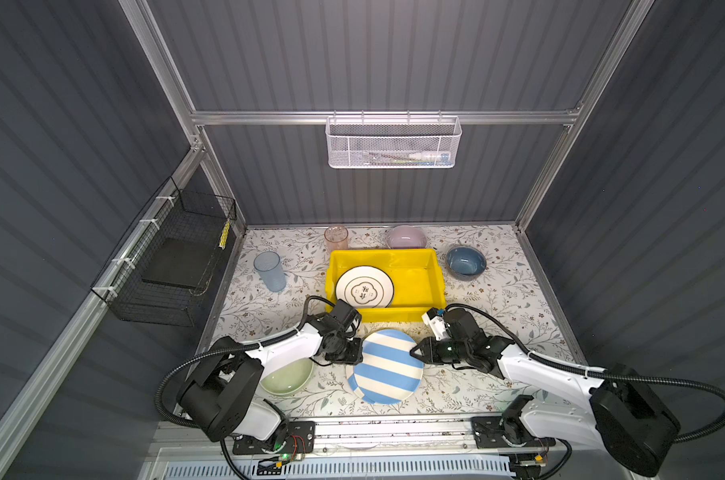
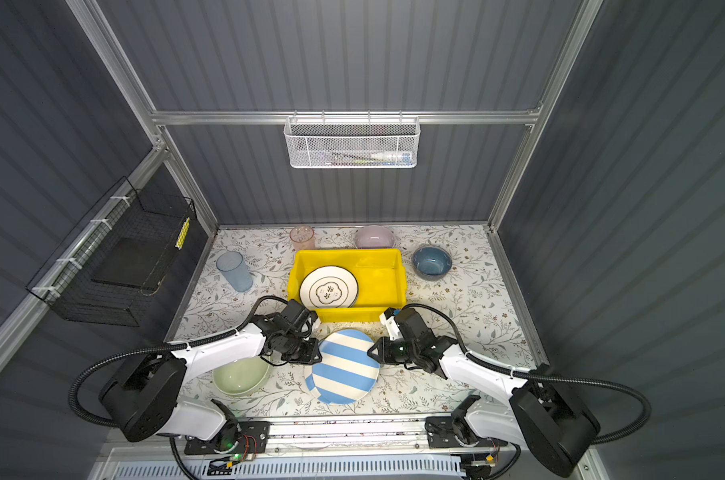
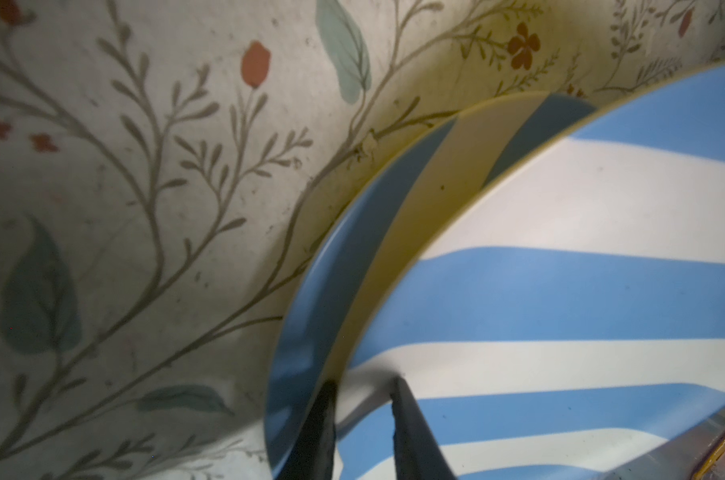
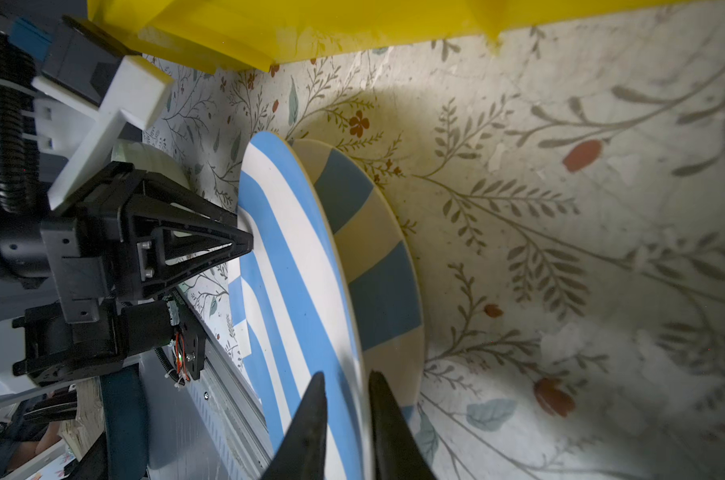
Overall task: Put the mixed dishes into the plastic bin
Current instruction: 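Grip opposite rims of the blue-and-white striped plate with both grippers, then lift the striped plate with the right gripper and carry it over the bin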
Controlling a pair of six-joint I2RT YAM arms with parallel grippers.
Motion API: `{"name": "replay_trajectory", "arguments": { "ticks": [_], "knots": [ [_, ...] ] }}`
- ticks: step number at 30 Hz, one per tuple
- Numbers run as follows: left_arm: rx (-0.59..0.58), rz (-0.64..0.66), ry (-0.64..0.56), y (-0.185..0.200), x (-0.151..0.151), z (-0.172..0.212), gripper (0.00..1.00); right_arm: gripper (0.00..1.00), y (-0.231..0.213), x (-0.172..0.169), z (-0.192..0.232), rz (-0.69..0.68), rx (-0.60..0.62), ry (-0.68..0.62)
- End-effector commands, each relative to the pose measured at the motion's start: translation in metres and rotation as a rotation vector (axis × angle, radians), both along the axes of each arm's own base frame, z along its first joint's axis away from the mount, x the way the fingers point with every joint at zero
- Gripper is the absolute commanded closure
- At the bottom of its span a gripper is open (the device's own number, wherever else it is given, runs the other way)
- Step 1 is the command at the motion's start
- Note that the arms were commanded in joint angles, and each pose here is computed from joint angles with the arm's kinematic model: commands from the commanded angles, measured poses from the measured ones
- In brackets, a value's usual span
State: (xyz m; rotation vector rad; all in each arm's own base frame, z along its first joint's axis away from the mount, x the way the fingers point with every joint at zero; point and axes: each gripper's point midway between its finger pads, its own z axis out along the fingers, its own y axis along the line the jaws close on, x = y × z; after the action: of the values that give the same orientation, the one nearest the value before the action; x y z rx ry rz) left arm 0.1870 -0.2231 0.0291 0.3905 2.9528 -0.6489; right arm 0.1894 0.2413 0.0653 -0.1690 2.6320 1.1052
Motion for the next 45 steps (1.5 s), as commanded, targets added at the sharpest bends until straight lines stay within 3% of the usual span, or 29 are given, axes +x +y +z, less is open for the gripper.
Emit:
{"name": "replay_trajectory", "arguments": {
  "ticks": [1,10,17,28,38,45],
  "knots": [
    [0.002,-0.008,-0.016,-0.005,0.006,0.003,0.75,0.83,0.008,0.004,0.008,0.016,0.039,-0.016],
    [0.005,0.001,-0.032,-0.006,0.01,0.007,0.74,0.93,0.006,0.004,0.008,0.008,0.031,-0.013],
    [0.029,0.011,-0.075,0.002,0.013,0.023,0.68,1.0,-0.005,0.002,0.01,-0.019,-0.001,-0.011],
    [0.056,0.008,-0.156,0.008,0.024,0.063,0.62,1.0,-0.015,0.004,0.033,-0.035,0.028,-0.056],
    [0.093,0.115,-0.214,0.029,0.041,0.108,0.46,1.0,-0.018,0.005,0.058,-0.005,0.047,-0.086],
    [0.079,0.229,-0.238,0.064,0.067,0.122,0.45,1.0,-0.007,0.008,0.101,0.058,0.119,-0.121]
  ]
}}
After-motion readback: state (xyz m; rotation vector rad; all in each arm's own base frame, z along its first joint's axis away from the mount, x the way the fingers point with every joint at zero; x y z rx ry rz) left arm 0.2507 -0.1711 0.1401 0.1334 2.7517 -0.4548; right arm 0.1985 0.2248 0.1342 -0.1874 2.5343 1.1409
